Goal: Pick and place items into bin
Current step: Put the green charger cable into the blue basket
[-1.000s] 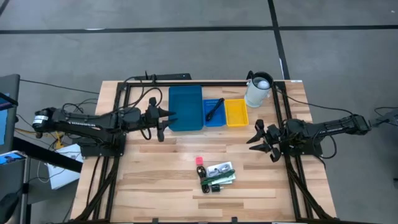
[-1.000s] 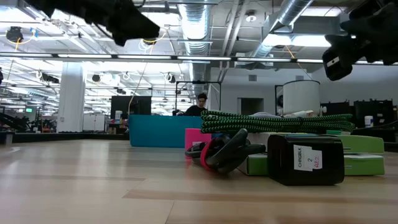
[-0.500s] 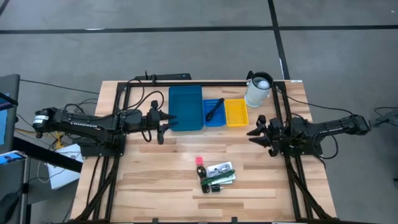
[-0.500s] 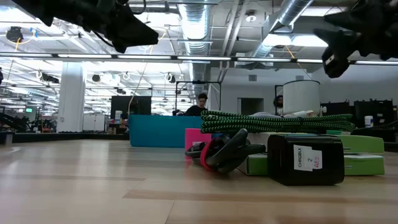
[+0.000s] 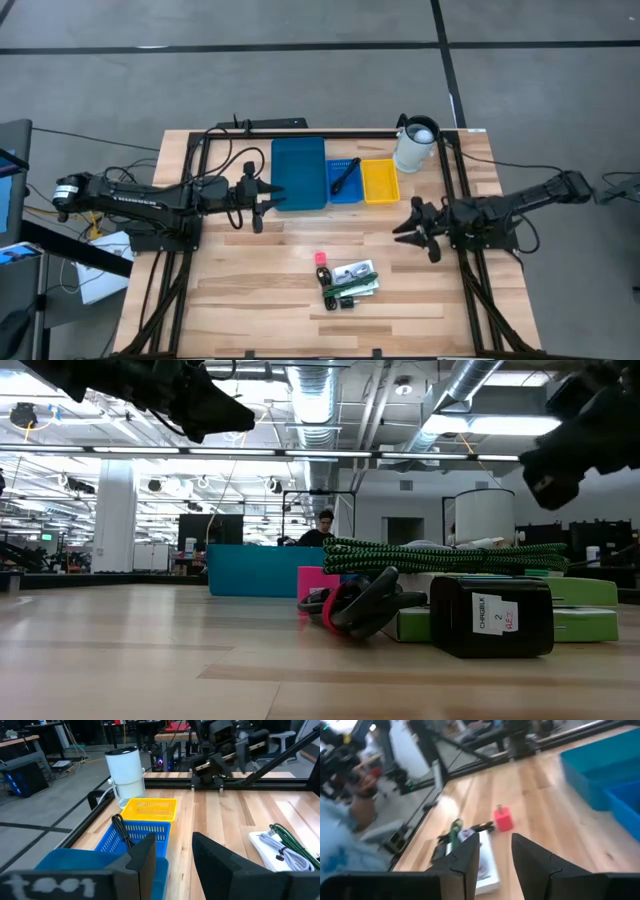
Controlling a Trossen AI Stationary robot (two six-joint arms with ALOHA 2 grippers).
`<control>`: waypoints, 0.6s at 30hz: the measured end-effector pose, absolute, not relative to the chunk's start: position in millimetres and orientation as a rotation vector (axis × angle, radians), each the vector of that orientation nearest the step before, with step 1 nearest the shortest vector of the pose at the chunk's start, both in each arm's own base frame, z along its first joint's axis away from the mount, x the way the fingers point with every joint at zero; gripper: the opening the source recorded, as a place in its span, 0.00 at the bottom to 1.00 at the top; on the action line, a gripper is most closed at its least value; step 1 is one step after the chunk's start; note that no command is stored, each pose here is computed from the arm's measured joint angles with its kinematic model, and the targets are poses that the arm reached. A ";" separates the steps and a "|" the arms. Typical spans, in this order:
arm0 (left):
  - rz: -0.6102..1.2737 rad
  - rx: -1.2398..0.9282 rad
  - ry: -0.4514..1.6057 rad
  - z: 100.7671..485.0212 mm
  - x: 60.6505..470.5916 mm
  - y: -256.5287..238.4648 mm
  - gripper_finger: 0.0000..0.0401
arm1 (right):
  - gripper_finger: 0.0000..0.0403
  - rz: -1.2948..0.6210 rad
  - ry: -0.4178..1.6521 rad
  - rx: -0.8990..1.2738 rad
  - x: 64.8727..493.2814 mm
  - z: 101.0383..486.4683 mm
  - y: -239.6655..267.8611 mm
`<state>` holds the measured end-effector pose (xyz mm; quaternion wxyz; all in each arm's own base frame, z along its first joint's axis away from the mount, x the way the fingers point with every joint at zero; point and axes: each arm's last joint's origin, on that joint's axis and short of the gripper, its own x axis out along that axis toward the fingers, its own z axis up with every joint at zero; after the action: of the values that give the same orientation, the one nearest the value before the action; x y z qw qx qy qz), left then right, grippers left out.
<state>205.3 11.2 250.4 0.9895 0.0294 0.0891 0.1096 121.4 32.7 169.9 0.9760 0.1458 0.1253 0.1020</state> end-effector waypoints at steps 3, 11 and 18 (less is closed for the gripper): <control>0.220 0.060 0.179 250.4 205.3 11.2 0.29 | 0.27 0.259 0.281 0.251 122.8 175.0 40.9; 0.219 0.076 0.181 250.4 205.3 11.2 0.29 | 0.23 0.287 0.431 0.204 129.8 164.7 58.6; 0.219 0.076 0.181 250.4 205.2 11.2 0.29 | 0.22 0.265 0.501 0.197 145.2 171.2 72.6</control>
<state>205.2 11.2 250.4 0.9892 0.0378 0.0904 0.1090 145.2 72.6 171.2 0.9553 0.0971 0.2469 0.1305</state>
